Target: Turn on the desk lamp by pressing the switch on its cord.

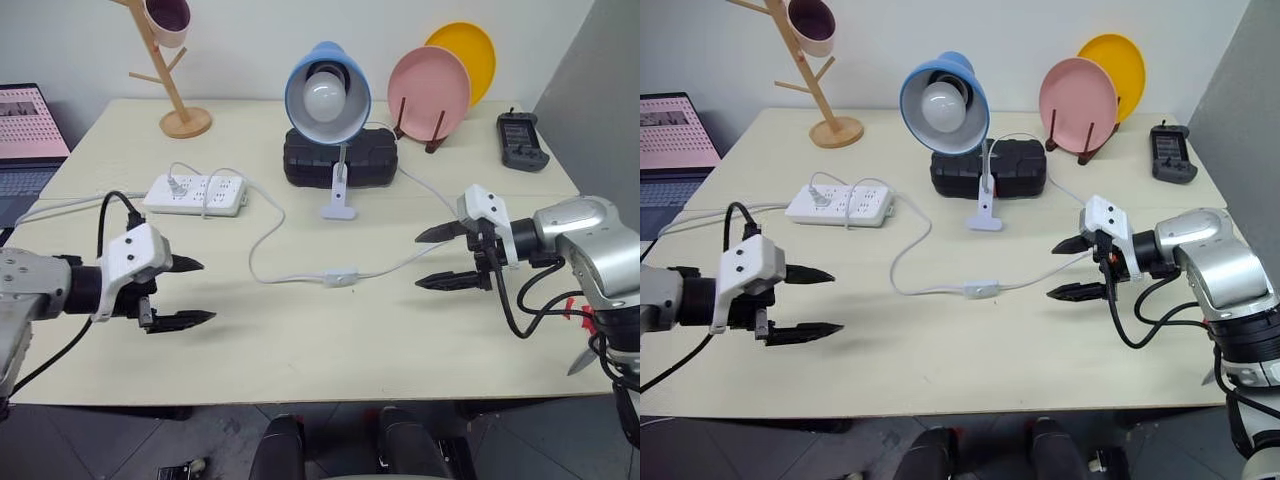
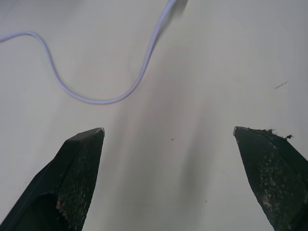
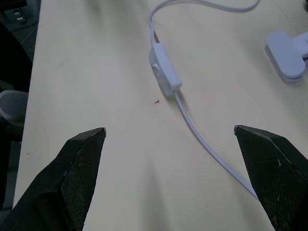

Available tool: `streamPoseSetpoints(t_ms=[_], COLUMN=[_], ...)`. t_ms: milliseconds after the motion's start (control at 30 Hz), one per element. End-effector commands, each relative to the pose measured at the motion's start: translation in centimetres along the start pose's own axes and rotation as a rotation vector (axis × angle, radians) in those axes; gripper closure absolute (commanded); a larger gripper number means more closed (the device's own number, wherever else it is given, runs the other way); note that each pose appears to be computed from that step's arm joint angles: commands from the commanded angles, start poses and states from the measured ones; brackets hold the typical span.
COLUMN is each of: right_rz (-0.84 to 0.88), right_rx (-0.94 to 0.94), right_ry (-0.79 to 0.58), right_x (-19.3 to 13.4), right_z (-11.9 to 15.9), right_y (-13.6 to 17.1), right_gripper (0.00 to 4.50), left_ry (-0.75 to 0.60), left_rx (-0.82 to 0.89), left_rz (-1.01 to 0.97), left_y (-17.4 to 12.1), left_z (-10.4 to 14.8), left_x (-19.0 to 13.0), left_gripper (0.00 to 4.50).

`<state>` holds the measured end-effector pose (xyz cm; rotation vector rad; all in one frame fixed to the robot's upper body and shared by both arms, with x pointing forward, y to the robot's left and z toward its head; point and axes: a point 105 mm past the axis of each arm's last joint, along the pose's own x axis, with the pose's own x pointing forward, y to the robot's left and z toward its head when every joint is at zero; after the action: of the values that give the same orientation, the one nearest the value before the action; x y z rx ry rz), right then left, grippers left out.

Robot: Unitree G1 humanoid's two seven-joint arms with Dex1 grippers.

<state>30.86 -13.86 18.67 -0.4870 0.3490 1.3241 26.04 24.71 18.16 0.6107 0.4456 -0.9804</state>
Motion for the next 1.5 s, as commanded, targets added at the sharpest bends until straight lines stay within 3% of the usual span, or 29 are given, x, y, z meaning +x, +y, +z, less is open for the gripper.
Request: streamPoseSetpoints(t_ms=[33,333,767,867,1100,1433,1500], right_rz=[-0.041,-0.076,-0.081,-0.071,-0.090,-0.114,-0.120], right_rx=[-0.026,0.003,-0.001,-0.002,0.022,0.047,0.051], right_ry=[-0.011,-0.003,-0.038,-0.048,-0.053,-0.050,-0.047], right_x=[-0.5,-0.8,0.5,1.0,1.0,0.8,0.7], right_z=[0.4,-0.6,0.1,0.3,0.0,-0.4,-0.5], right_y=[-0.4,-0.6,-0.1,0.4,1.0,1.4,1.4], right_gripper=[0.00,0.00,0.00,0.00,0.00,0.00,0.00], left_ry=[-0.051,-0.077,-0.163,-0.174,-0.141,-0.219,-0.221], left_rx=[0.014,0.088,0.269,0.251,0.186,0.108,0.074], left_rz=[0.019,0.058,-0.026,-0.111,-0.245,-0.336,-0.392], left_y=[0.6,2.2,2.3,1.7,0.4,-0.2,-0.7], left_z=[1.6,3.1,6.7,7.2,5.6,7.3,7.1], left_x=[-0.1,1.5,8.9,11.2,14.7,16.9,16.5], left_gripper=[0.01,0.01,0.01,0.01,0.01,0.01,0.30])
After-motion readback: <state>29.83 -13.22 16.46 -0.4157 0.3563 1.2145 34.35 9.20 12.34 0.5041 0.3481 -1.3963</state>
